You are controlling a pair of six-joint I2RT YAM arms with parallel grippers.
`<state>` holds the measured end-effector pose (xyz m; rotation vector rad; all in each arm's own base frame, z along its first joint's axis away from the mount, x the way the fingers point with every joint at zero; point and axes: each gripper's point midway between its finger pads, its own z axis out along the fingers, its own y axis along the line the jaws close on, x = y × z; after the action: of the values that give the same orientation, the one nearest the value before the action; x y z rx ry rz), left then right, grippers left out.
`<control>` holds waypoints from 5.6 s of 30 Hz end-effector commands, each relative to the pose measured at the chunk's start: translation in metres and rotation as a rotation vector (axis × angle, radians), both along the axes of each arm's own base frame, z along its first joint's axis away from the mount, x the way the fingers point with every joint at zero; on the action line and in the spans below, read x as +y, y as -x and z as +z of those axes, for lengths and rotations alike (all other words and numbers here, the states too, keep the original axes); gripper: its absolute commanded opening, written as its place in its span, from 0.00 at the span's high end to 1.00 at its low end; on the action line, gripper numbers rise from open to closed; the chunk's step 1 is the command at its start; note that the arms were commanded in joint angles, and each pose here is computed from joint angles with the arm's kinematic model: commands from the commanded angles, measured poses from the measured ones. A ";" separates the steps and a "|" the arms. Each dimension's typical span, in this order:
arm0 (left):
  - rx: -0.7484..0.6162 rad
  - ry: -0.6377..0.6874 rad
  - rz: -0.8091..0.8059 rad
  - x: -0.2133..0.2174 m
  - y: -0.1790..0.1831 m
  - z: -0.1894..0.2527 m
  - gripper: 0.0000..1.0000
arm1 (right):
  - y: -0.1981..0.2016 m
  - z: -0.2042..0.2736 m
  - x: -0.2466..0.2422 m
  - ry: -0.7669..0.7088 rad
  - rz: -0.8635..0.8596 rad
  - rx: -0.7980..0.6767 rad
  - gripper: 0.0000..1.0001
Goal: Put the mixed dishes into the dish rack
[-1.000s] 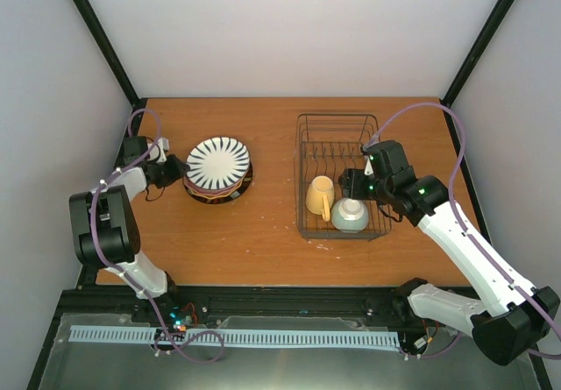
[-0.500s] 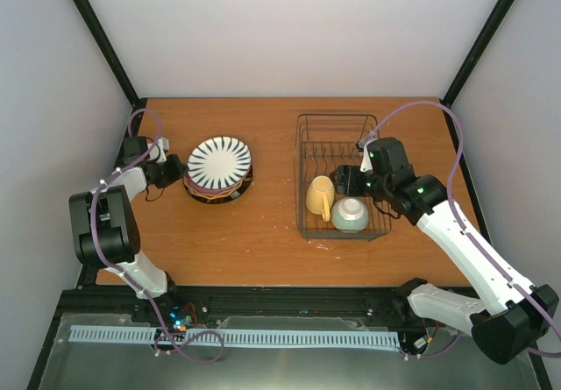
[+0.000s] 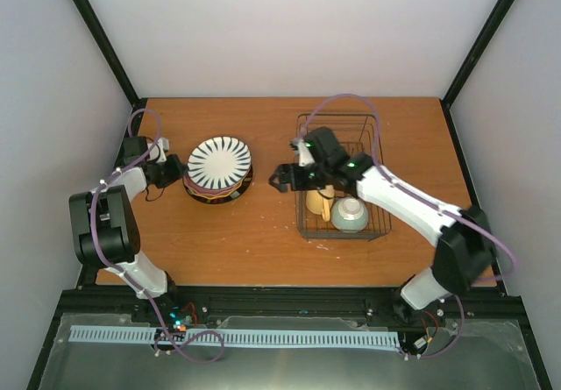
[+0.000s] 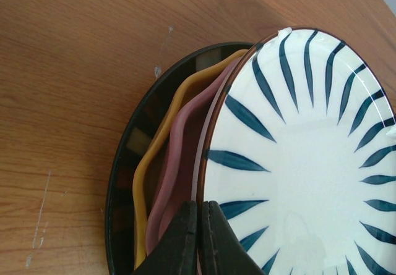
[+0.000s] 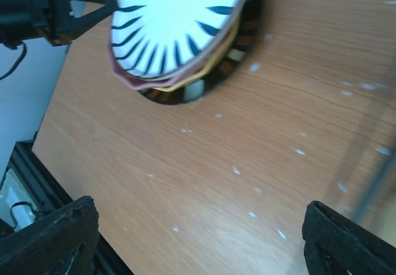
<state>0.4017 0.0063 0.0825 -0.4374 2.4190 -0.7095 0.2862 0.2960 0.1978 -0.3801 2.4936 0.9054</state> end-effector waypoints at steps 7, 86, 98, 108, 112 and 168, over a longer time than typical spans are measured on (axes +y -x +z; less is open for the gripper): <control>-0.046 0.014 -0.040 -0.005 -0.006 0.009 0.99 | -0.032 -0.020 0.098 0.035 0.062 0.015 0.12; -0.041 0.023 -0.062 -0.008 -0.003 0.003 0.99 | -0.099 -0.112 0.164 0.126 -0.091 0.107 0.97; -0.035 0.012 -0.054 -0.006 -0.003 0.004 0.95 | -0.094 -0.100 0.165 0.089 -0.074 0.098 0.97; -0.044 -0.027 -0.014 0.002 -0.006 0.011 0.65 | -0.094 -0.066 0.166 -0.064 -0.053 0.093 0.97; -0.054 -0.046 0.000 0.006 -0.007 0.016 0.57 | -0.092 -0.056 0.168 -0.126 -0.037 0.106 0.97; -0.354 0.322 -0.302 -0.063 0.012 0.112 0.99 | -0.075 0.007 0.177 -0.530 0.158 0.214 0.58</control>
<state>0.4098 -0.0133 0.1389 -0.2466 2.1419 -0.9621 0.3772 0.4445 0.1092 -0.0508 2.6162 1.4632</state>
